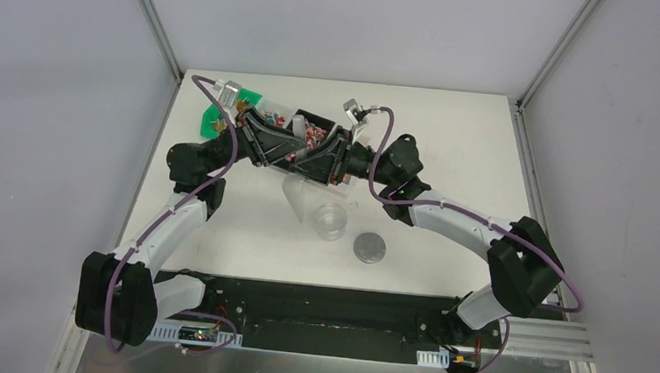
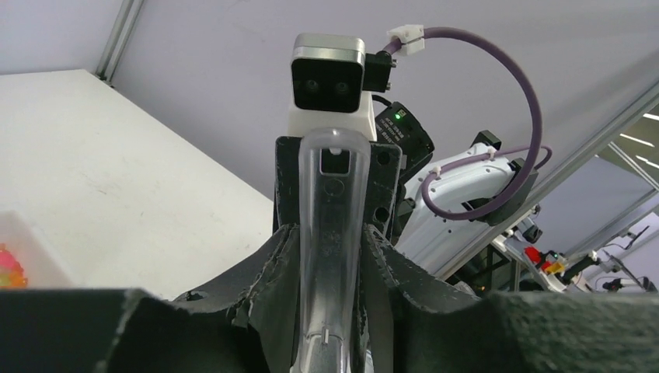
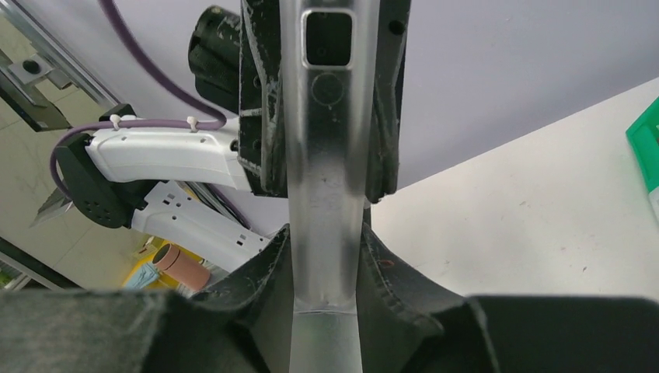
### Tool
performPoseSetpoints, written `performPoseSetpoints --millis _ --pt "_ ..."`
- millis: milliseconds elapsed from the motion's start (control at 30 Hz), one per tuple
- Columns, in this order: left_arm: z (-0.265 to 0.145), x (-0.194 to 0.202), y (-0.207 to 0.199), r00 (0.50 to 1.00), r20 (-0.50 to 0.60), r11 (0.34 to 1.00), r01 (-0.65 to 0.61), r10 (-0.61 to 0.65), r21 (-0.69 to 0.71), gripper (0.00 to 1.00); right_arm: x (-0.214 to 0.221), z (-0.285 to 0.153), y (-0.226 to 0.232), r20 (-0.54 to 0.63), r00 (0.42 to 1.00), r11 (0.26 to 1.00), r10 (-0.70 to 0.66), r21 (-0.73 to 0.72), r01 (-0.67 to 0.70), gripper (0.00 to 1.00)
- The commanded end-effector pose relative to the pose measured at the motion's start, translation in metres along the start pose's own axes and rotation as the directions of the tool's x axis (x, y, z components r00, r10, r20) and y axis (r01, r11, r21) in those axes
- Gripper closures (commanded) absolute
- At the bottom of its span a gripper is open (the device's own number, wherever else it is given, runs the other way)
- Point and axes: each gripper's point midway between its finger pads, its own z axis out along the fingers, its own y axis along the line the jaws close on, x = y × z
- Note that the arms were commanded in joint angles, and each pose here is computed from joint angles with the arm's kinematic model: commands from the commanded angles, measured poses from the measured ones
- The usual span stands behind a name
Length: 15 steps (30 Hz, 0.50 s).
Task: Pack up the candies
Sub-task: Pick up the spatula from the center of the board.
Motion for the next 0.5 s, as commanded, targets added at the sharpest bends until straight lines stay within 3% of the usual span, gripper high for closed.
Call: performPoseSetpoints --millis 0,100,267,300,367,467 --pt "0.008 -0.003 -0.015 0.994 -0.077 0.997 -0.081 0.081 0.002 0.57 -0.012 -0.004 0.014 0.005 0.993 0.990 -0.121 -0.078 0.121 0.95" --pt "0.007 -0.001 -0.014 0.980 -0.148 0.990 -0.138 0.131 -0.036 0.39 -0.008 -0.016 0.004 -0.052 0.979 0.978 -0.195 -0.087 0.191 1.00" --pt "-0.007 0.007 -0.009 0.942 -0.265 0.956 -0.252 0.207 -0.150 0.26 0.005 -0.037 -0.015 -0.215 0.920 0.944 -0.328 -0.092 0.316 1.00" --pt "-0.012 0.008 -0.009 0.933 -0.282 0.944 -0.280 0.225 -0.172 0.26 0.009 -0.040 -0.014 -0.265 0.927 0.964 -0.264 -0.065 0.256 1.00" --pt "-0.021 0.010 -0.009 0.906 -0.321 0.913 -0.352 0.278 -0.204 0.24 0.017 -0.048 -0.021 -0.338 0.848 0.912 -0.408 -0.112 0.394 1.00" --pt "-0.032 0.009 -0.007 0.849 -0.397 0.856 -0.461 0.349 -0.233 0.23 0.034 -0.067 -0.022 -0.477 0.774 0.906 -0.417 -0.147 0.397 1.00"
